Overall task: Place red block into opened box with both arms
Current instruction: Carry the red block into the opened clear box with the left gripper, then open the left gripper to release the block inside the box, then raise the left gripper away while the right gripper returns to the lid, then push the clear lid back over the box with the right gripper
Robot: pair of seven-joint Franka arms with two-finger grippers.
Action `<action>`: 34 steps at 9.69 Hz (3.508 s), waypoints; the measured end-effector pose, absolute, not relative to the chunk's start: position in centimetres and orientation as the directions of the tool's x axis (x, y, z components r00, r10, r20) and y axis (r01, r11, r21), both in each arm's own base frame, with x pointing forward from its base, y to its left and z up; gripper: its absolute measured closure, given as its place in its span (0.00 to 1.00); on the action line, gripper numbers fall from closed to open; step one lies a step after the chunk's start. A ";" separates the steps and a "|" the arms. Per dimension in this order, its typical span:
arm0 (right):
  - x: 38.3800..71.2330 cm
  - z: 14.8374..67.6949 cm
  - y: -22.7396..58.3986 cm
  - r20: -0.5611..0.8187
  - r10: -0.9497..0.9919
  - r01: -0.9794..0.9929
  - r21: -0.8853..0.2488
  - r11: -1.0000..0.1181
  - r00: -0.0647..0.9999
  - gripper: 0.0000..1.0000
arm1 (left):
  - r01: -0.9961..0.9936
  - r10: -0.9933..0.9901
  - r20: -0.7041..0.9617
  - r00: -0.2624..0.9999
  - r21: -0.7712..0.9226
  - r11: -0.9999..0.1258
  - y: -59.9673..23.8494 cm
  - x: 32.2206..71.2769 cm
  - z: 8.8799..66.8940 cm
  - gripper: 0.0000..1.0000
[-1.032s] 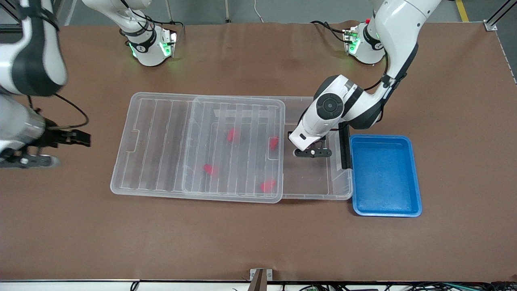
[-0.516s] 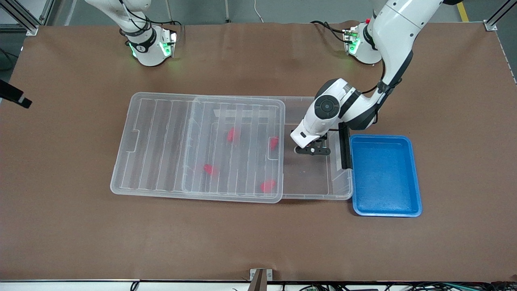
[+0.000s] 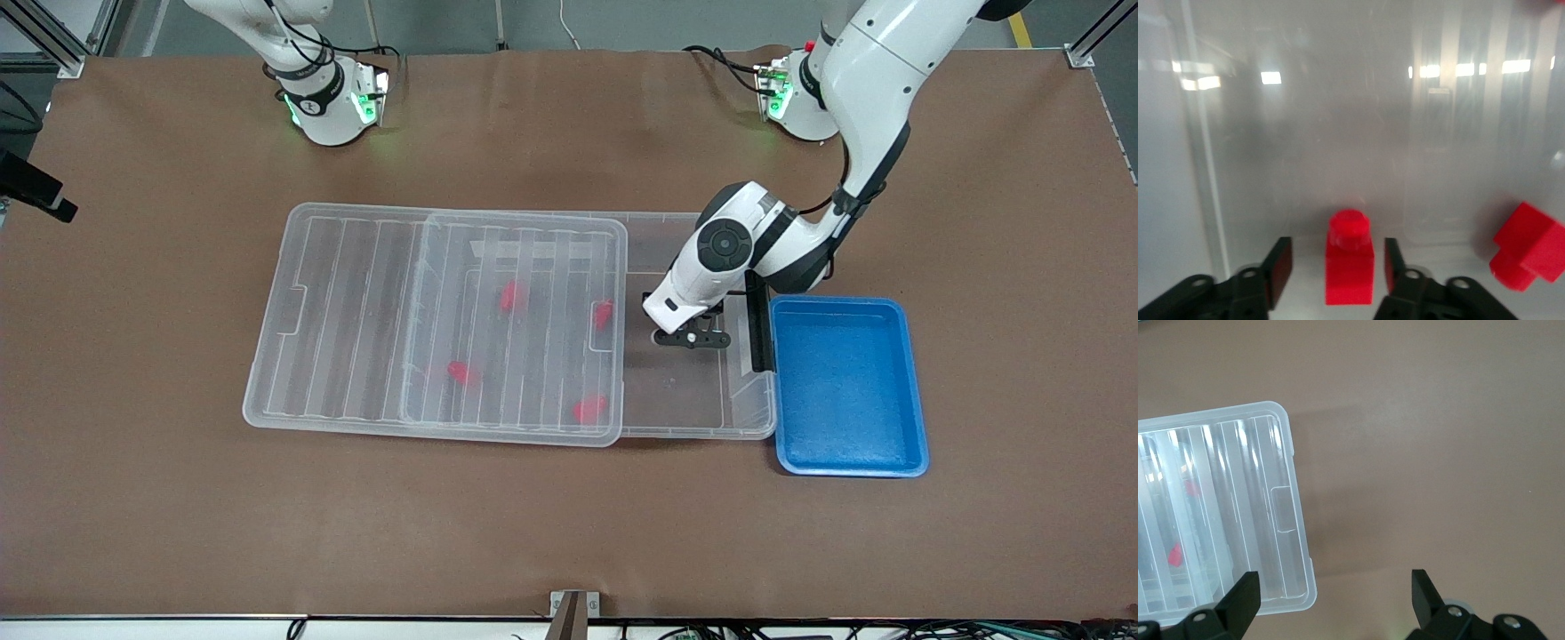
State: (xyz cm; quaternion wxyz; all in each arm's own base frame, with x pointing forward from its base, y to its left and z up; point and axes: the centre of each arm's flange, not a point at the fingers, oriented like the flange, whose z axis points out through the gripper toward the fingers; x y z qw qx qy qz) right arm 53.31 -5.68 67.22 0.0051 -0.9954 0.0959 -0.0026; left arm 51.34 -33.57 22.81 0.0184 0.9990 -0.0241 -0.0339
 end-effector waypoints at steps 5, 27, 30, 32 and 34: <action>54.3 67.2 -5.8 0.005 -0.190 -0.190 -0.010 -0.982 0.982 0.00 | 0.003 0.003 0.005 1.000 -0.060 -0.998 -32.4 55.4 39.4 0.00; 57.6 34.0 -0.4 -0.157 0.153 0.134 -0.122 -0.983 0.976 0.99 | -0.106 -0.106 -0.004 0.994 -0.046 -0.993 -3.8 49.7 67.3 0.00; 57.6 33.7 1.9 -0.155 0.161 0.134 -0.173 -0.976 0.975 0.99 | -0.100 -0.100 -0.009 0.995 -0.046 -0.994 -4.7 49.1 67.3 0.00; 57.5 34.0 3.5 -0.165 0.175 0.140 -0.201 -0.969 0.971 0.99 | -0.103 -0.103 -0.012 0.995 -0.045 -0.994 -4.8 49.2 67.1 0.00; 57.6 34.7 5.6 -0.171 0.182 0.140 -0.229 -0.963 0.968 0.99 | -0.104 -0.104 -0.012 0.995 -0.045 -0.994 -4.9 49.2 67.0 0.00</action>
